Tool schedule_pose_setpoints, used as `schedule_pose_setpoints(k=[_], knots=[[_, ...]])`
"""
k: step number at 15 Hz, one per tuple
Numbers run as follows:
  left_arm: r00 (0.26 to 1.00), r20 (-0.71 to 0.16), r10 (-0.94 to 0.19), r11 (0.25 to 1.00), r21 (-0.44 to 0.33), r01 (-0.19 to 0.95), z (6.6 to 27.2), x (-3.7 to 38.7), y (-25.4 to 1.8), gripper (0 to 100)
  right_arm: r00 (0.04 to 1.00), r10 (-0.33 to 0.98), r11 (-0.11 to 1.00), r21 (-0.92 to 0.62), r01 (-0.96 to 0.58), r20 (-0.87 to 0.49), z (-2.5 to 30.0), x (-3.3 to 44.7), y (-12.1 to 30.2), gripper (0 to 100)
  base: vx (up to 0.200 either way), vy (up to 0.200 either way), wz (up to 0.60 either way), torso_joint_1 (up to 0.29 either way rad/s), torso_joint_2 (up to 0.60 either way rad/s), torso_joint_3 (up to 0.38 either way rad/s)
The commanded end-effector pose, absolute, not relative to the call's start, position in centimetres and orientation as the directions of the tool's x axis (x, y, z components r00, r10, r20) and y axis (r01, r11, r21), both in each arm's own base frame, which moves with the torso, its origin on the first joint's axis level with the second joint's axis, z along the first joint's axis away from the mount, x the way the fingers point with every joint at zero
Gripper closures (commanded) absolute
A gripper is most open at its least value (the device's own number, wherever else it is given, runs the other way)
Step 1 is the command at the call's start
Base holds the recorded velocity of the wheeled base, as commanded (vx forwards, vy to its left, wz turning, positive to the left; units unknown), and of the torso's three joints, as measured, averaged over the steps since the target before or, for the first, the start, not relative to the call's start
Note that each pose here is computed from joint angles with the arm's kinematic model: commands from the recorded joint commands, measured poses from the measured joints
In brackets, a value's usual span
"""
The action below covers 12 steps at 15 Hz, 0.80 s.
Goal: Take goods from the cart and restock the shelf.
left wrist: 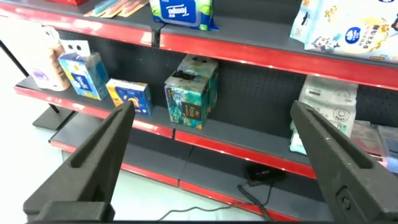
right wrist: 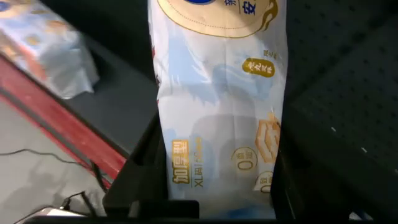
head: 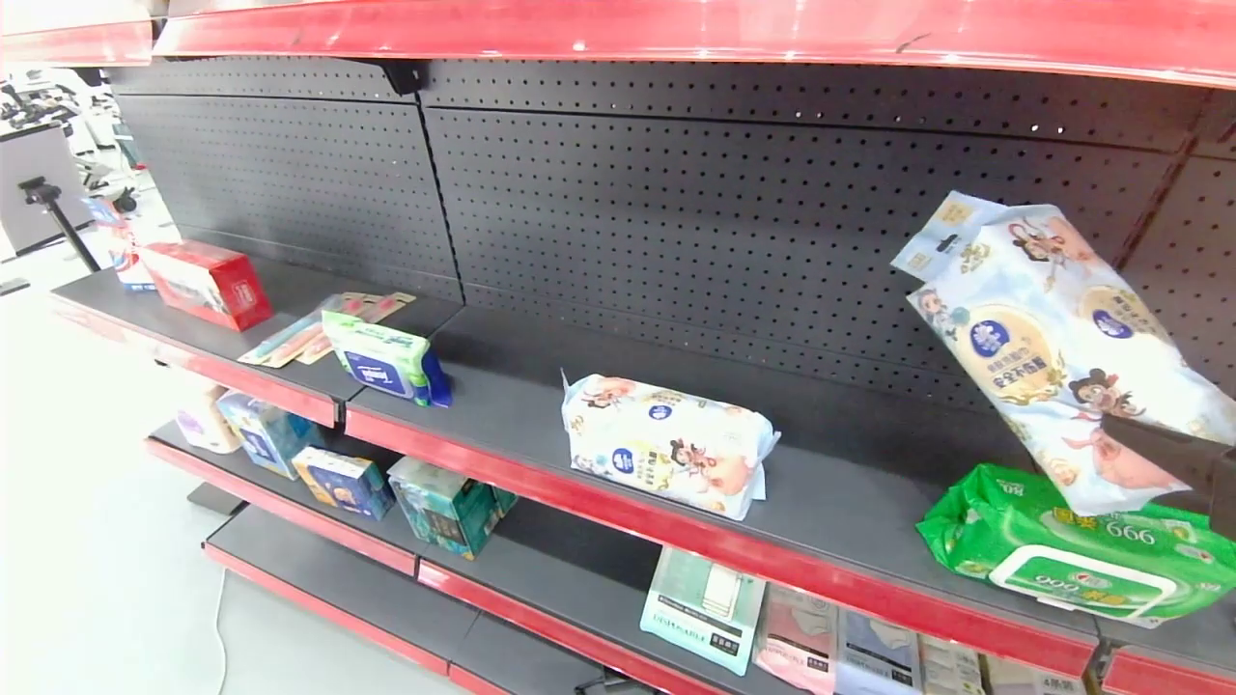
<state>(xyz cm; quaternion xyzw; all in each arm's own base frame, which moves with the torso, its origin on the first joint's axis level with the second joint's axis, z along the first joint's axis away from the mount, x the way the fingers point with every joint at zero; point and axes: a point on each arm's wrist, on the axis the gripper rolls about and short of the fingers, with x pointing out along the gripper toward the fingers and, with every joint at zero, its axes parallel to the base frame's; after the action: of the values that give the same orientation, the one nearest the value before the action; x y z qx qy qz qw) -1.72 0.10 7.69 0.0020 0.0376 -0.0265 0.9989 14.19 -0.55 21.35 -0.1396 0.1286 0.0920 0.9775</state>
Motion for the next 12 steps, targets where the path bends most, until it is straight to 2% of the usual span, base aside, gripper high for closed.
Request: schedule_pose_setpoints(k=[1, 2, 6, 12], knots=[[0.995, -0.08, -0.052, 0.999, 0.002, 0.052, 7.7, -1.7, 0.1, 0, 0.91, 0.26, 0.91, -0.233, -0.343, -0.322, 20.7, 15.4, 1.1, 100, 0.0, 0.0, 0.0, 0.0, 0.0, 0.0], [0.996, -0.08, -0.05, 0.999, 0.003, 0.051, 7.7, -1.7, 0.1, 0, 0.88, 0.32, 0.882, -0.228, -0.412, -0.352, 20.3, 16.1, 2.2, 100, 0.0, 0.0, 0.0, 0.0, 0.0, 0.0], [0.995, -0.08, -0.052, 0.999, 0.003, 0.052, 7.7, -1.7, 0.1, 0, 0.828, 0.407, 0.833, -0.216, -0.51, -0.386, 20.5, 19.7, 4.0, 100, 0.0, 0.0, 0.0, 0.0, 0.0, 0.0], [0.995, -0.08, -0.052, 0.999, 0.003, 0.052, 7.7, -1.7, 0.1, 0, 0.78, 0.473, 0.775, -0.228, -0.59, -0.41, 20.1, 23.1, 4.7, 100, 0.0, 0.0, 0.0, 0.0, 0.0, 0.0]])
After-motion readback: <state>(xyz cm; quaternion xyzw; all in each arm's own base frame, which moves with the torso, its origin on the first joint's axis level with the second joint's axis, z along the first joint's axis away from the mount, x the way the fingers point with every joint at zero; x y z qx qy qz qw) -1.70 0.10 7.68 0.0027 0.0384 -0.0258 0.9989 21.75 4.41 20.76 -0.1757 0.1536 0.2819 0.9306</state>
